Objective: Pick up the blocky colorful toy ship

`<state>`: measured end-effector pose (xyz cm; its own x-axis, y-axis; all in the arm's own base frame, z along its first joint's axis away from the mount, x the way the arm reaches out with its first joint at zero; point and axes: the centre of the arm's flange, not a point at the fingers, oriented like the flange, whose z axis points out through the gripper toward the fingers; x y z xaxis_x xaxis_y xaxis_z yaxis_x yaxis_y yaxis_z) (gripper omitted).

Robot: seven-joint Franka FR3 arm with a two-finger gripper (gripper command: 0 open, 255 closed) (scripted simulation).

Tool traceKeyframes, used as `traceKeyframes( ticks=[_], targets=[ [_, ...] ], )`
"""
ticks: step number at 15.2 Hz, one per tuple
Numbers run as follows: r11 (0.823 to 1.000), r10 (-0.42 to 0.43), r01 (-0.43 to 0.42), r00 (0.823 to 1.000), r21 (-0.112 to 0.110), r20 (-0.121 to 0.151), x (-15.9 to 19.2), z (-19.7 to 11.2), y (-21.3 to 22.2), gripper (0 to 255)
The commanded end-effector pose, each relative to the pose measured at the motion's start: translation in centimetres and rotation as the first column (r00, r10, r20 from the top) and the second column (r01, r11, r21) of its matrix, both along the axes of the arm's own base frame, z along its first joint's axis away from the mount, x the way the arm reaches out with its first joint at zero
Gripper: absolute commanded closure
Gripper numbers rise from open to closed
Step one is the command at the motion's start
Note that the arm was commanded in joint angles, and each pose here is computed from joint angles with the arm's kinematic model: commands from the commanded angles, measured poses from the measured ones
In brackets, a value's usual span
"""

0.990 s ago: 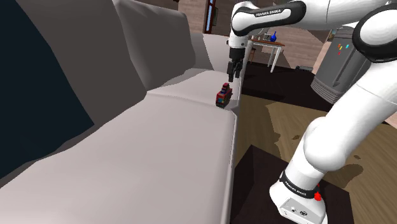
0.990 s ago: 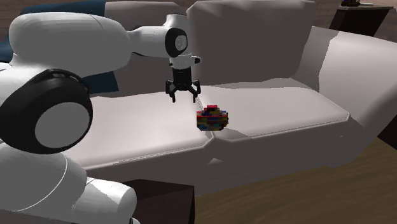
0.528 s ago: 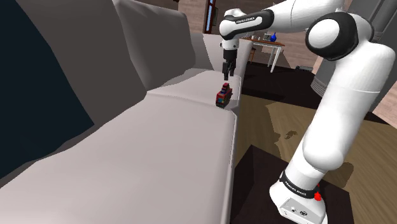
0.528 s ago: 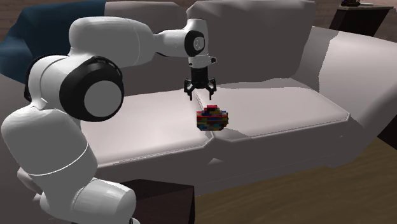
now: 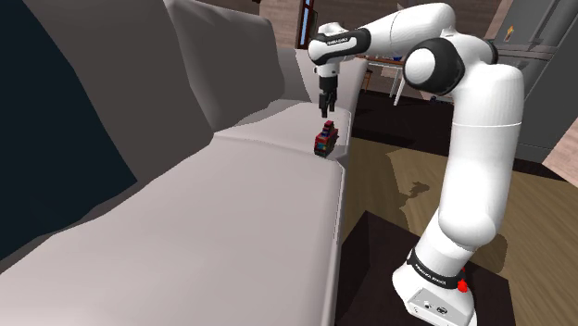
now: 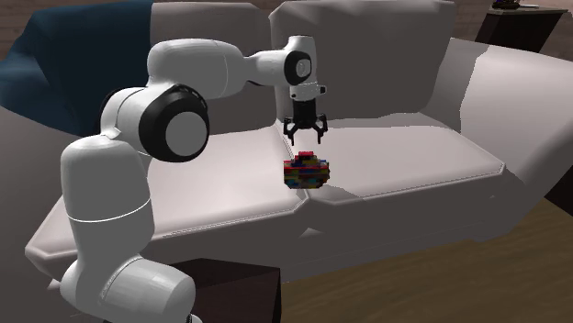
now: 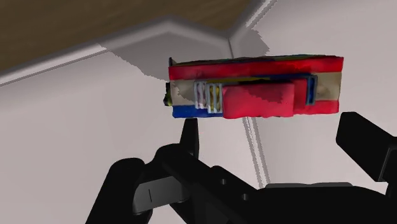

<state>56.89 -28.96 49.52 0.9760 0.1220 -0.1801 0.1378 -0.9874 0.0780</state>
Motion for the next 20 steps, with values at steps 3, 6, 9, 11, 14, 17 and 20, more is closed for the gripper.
traceKeyframes(
  ticks=[3,6,9,11,14,17,20],
  targets=[
    [1.000,0.001,-0.001,1.000,-0.001,0.000,0.1,-2.1,-0.1,0],
    [1.000,0.001,-0.001,1.000,-0.001,0.000,0.1,-2.9,-0.1,0],
    [1.000,0.001,-0.001,1.000,-0.001,0.000,0.1,-2.9,-0.1,255],
    [1.000,0.001,-0.001,1.000,-0.001,0.000,0.1,-2.9,-0.1,255],
    [1.000,0.001,-0.001,1.000,-0.001,0.000,0.1,-2.9,-0.1,255],
    [1.000,0.001,-0.001,1.000,-0.001,0.000,0.1,-2.4,-0.1,255],
    [1.000,0.001,-0.001,1.000,-0.001,0.000,0.1,-0.8,-0.1,255]
  ],
)
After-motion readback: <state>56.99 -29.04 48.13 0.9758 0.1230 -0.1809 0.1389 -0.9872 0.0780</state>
